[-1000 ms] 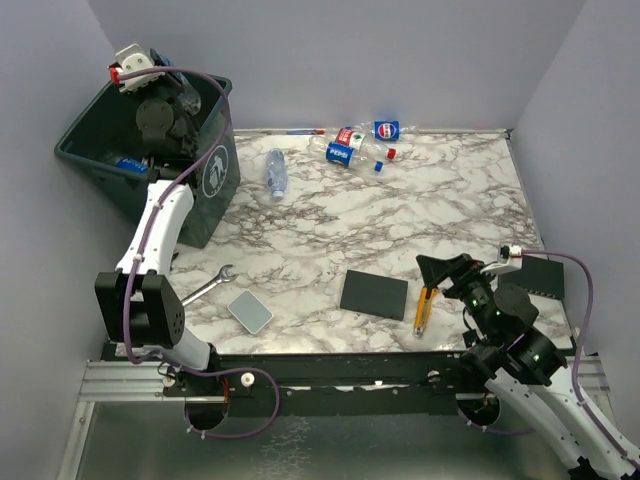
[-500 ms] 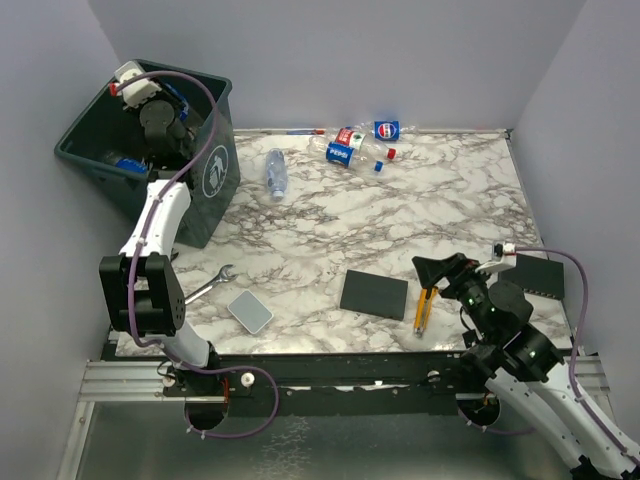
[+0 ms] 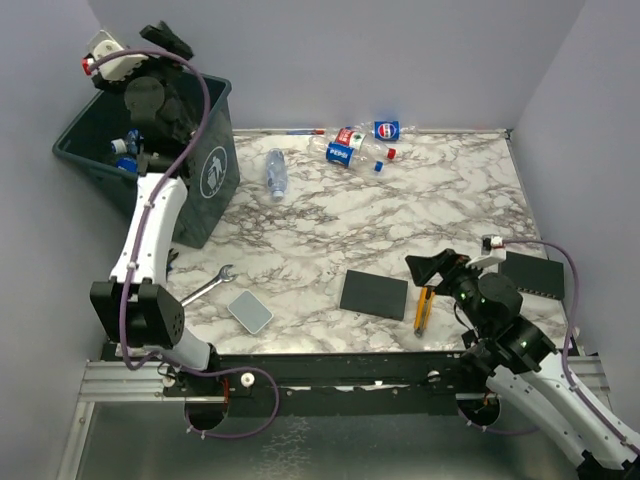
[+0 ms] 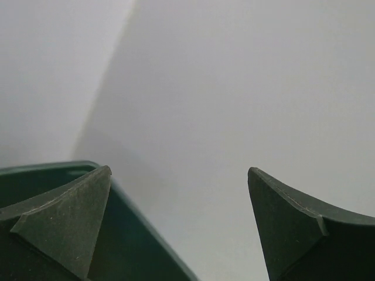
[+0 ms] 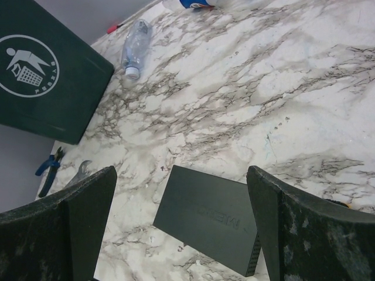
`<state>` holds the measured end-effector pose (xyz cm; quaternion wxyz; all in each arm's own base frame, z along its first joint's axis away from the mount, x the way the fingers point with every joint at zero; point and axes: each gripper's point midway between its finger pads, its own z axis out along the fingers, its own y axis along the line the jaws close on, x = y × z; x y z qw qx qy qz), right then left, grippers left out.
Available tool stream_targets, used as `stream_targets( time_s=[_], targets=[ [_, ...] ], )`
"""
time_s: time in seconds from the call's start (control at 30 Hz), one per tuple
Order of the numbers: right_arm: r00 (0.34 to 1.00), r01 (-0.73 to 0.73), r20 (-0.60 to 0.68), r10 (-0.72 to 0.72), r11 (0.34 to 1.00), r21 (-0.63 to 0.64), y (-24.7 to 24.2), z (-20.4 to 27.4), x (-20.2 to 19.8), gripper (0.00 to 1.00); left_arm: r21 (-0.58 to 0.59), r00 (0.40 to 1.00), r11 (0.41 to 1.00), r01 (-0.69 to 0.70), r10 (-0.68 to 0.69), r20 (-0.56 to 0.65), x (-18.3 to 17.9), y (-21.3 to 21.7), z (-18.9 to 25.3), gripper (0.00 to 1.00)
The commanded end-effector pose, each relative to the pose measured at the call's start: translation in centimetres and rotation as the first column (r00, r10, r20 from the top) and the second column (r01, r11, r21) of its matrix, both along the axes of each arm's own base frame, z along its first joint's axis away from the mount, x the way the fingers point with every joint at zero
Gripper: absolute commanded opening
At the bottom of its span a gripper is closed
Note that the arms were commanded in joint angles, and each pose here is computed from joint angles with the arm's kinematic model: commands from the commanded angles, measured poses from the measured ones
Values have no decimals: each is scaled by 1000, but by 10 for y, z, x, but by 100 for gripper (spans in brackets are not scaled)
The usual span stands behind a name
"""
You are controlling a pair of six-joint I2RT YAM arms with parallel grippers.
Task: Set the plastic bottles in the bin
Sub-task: Place the plastic bottle in the trash bin, then pick up the plastic bottle at the center of the board.
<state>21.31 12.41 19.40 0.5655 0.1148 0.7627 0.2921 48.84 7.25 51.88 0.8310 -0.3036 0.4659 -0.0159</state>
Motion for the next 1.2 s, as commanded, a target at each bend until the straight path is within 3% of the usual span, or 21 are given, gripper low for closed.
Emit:
stream_targets(
  time_s=[0.0, 0.1, 0.23, 0.37, 0.43, 0.53, 0.67, 0.77, 0.9, 1.07, 1.17],
  targets=[
    [999, -19, 50, 19, 1000, 0, 5, 19, 5, 96, 76, 973, 977, 200, -207, 101, -57, -91, 64, 99],
    [998, -35, 60, 37, 999, -33, 10, 24, 10, 96, 143, 937, 928, 343, -349, 20, -79, -152, 44, 99],
    [996, -82, 23, 85, 993, -90, 26, 26, 21, 96, 176, 866, 852, 493, -462, -190, -97, -214, -28, 99],
    [992, -118, -58, 111, 985, -128, 42, 12, 35, 96, 176, 750, 789, 589, -453, -482, -102, -257, -135, 99],
    [990, -130, -75, 122, 984, -121, 49, 9, 39, 96, 145, 692, 785, 602, -422, -586, -103, -270, -180, 99],
    [988, -133, -88, 124, 986, -100, 53, 3, 40, 96, 68, 606, 793, 605, -403, -686, -97, -281, -238, 99],
    [988, -117, -110, 107, 989, -90, 49, -9, 37, 96, 73, 532, 791, 608, -337, -777, -79, -292, -294, 99],
    [988, -101, -125, 89, 991, -85, 43, -17, 32, 95, 38, 486, 827, 561, -292, -823, -57, -284, -335, 99],
    [990, -79, -127, 68, 993, -84, 35, -21, 27, 95, -92, 406, 865, 492, -322, -855, -25, -262, -393, 99],
    [991, -66, -120, 56, 994, -83, 30, -22, 23, 96, -137, 360, 891, 433, -310, -880, 1, -241, -433, 99],
    [992, -60, -114, 50, 995, -84, 29, -21, 23, 96, -168, 341, 896, 412, -323, -883, 13, -234, -449, 92]
  ],
)
